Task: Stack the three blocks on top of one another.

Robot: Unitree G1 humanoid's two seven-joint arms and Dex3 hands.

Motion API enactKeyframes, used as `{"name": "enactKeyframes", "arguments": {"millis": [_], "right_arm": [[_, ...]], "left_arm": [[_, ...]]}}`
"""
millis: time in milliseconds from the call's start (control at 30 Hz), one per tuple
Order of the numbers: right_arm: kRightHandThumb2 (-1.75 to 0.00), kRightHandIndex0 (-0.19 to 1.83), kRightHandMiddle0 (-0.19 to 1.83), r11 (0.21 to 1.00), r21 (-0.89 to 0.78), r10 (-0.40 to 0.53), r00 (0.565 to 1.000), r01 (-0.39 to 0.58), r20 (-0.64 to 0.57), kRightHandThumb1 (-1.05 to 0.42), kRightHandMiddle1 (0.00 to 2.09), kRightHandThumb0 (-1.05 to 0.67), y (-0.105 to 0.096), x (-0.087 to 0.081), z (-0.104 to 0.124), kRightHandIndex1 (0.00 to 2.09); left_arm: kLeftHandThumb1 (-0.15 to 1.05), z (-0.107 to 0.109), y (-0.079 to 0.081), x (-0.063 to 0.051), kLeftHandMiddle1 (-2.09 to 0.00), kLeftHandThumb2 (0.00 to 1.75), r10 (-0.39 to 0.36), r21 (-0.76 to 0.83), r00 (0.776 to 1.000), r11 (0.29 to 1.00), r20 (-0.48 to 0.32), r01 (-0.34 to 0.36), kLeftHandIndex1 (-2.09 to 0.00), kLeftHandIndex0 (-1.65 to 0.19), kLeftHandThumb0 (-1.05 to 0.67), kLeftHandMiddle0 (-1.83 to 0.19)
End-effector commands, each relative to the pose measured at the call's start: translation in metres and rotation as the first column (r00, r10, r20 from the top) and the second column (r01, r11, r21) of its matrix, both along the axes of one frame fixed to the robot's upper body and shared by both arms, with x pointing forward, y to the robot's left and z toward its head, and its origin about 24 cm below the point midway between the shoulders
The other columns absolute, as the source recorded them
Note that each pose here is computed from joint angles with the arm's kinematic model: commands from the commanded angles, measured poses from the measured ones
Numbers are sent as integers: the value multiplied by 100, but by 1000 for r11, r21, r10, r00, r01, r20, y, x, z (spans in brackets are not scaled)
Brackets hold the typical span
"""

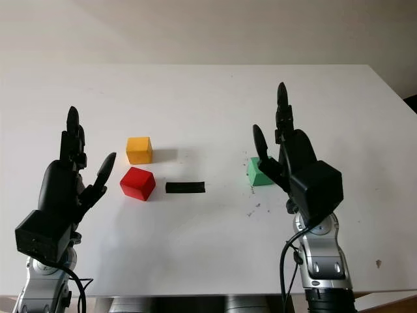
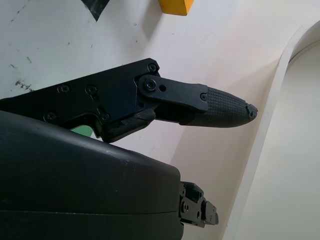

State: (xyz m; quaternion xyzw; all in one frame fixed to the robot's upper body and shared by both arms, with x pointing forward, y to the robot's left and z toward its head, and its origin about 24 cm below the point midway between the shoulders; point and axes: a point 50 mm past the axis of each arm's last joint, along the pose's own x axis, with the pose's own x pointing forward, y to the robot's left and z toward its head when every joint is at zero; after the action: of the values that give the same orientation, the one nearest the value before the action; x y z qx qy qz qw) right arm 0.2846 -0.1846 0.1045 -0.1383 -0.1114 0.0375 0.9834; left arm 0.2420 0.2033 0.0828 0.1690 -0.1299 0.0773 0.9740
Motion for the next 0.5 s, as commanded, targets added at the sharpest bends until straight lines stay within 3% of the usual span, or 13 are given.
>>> {"name": "enactKeyframes", "arguments": {"millis": [0, 233, 467], "right_arm": [[-63, -19, -19, 1000, -12, 5, 1000, -5, 9, -105, 0, -80, 0, 0, 2, 0], [-64, -19, -19, 1000, -12, 17, 1000, -17, -12, -105, 0, -78, 6, 4, -1, 0], [-65, -19, -19, 1000, -2, 16, 1000, -16, 1, -105, 0, -80, 7, 6, 0, 0]], "left_arm": [[105, 1, -1, -1, -5, 37, -7, 2, 1000, 1000, -5, 7, -5, 14, -72, 13], [105, -2, -1, -3, -6, 37, -13, 2, 999, 1000, -44, 13, -5, 14, -72, 11], [105, 0, -2, -1, -6, 36, -34, -4, 999, 999, -21, 34, -6, 14, -72, 10]]}}
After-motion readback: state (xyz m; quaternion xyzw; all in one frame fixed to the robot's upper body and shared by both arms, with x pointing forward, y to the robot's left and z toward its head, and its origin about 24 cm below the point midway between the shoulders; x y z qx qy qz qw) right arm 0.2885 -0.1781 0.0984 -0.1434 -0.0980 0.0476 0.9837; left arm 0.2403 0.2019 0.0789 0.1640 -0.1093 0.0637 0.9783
